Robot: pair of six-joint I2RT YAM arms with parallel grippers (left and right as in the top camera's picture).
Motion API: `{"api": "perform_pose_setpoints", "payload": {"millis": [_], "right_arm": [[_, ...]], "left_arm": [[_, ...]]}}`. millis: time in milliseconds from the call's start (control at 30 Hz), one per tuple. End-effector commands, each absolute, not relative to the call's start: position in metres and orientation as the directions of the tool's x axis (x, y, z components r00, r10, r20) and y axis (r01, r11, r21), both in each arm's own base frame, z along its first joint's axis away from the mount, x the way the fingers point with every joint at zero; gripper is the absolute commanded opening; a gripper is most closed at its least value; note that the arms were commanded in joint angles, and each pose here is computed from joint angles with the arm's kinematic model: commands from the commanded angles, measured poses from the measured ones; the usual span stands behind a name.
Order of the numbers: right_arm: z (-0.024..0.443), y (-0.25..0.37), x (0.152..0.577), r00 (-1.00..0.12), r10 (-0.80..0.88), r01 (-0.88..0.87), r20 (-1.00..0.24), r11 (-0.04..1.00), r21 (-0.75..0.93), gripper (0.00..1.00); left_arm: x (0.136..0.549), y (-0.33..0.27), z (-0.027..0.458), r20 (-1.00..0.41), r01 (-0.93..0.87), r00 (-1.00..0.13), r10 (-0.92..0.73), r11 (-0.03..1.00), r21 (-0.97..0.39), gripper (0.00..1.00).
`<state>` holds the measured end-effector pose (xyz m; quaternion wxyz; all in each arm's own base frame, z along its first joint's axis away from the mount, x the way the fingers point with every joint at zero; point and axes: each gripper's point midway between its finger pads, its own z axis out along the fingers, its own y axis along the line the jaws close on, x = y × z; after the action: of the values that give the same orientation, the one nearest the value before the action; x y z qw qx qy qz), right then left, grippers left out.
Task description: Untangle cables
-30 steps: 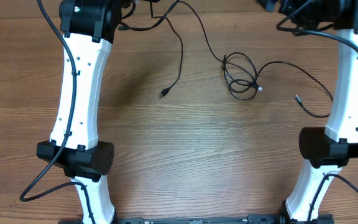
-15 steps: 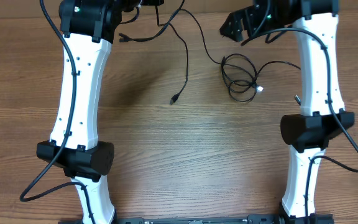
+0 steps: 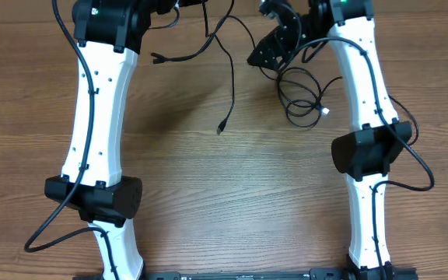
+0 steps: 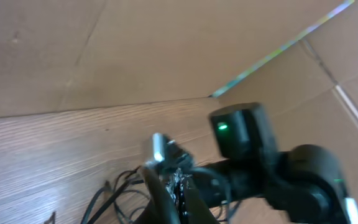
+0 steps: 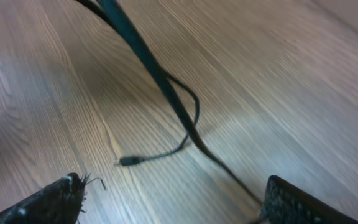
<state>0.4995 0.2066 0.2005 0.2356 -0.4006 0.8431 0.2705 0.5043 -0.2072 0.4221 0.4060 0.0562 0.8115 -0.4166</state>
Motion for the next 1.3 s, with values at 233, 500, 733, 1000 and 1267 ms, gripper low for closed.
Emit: {"api": "perform_pose_setpoints", "payload": {"millis": [233, 500, 733, 1000, 1267], "right_arm": [[0.206, 0.252, 0.504, -0.425, -0.56, -0.888, -0.711, 0.41, 0.208, 0.78], [0.204, 0.253, 0.511, -0.436, -0.551, -0.877, -0.711, 0.437, 0.198, 0.04], [0.198, 0.21, 0.567, -0.636, -0.403, -0.614, -0.658, 0.781, 0.115, 0.04], [0.206, 0.117, 0.6, -0.74, -0.19, -0.16, -0.645, 0.981, -0.106, 0.04], [0.238, 0.044, 0.602, -0.71, 0.069, 0.155, -0.701, 0.986, -0.06, 0.04]], "left_arm": [[0.484, -0.203, 0.472, -0.696, 0.533, -0.661, -0.281, 0.477, -0.699, 0.04], [0.487, -0.195, 0.472, -0.696, 0.526, -0.656, -0.291, 0.485, -0.698, 0.04], [0.495, -0.176, 0.471, -0.695, 0.503, -0.645, -0.317, 0.509, -0.699, 0.04], [0.512, -0.138, 0.464, -0.714, 0.44, -0.601, -0.359, 0.597, -0.671, 0.04], [0.531, -0.086, 0.425, -0.724, 0.199, -0.565, -0.396, 0.786, -0.586, 0.04]]}}
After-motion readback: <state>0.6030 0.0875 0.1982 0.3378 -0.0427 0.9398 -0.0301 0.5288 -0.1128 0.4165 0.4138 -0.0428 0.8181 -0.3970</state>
